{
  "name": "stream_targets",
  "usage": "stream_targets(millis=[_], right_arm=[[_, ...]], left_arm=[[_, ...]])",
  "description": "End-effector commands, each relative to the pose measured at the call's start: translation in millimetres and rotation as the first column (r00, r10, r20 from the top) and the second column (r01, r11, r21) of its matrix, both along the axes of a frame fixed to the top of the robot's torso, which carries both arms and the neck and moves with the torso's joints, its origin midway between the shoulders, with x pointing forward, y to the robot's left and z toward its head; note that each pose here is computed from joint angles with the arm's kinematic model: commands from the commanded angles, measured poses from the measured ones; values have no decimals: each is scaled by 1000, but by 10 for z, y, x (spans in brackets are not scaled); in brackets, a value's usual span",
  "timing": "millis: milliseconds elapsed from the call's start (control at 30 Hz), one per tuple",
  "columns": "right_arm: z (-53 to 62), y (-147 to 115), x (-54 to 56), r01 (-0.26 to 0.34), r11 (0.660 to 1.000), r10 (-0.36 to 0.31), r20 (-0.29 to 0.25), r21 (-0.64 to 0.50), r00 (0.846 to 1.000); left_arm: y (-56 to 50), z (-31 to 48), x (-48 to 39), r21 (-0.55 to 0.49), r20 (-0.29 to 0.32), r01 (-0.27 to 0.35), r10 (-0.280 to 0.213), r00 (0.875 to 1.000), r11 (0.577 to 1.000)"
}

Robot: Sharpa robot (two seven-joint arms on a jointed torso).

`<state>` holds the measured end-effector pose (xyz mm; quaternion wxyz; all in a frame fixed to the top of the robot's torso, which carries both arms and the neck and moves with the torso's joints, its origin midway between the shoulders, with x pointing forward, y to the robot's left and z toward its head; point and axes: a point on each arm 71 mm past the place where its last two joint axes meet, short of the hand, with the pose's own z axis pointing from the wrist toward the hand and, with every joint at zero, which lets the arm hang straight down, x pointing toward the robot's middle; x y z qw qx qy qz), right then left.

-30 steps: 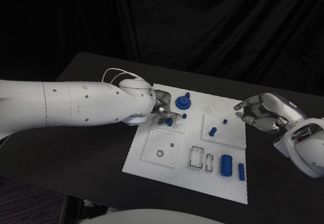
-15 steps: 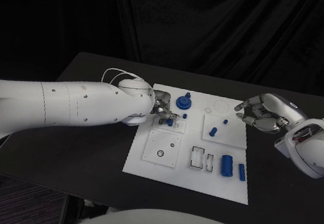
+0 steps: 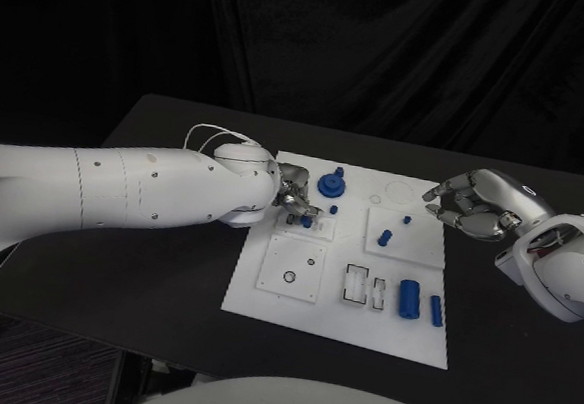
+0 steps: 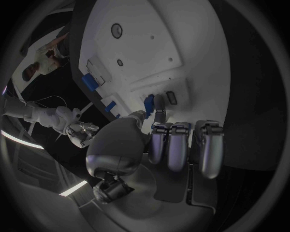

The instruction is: Assemble the parts on the task board

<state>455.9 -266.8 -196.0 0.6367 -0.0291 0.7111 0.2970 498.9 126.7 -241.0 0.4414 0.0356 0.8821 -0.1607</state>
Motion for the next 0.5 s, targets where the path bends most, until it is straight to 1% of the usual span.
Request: stream_targets(millis=[33,500], right_arm=[[-18,-8,3,15,1000,-15,-12,-7,1000],[-23,-6,6,15,1000,-15,-17,-9,1000]], left_arm=[[-23,-7,-10,-12,-3,16,-16,1000,1000],[-29,-16,-13,-4,-11,18,-18,1000,1000]])
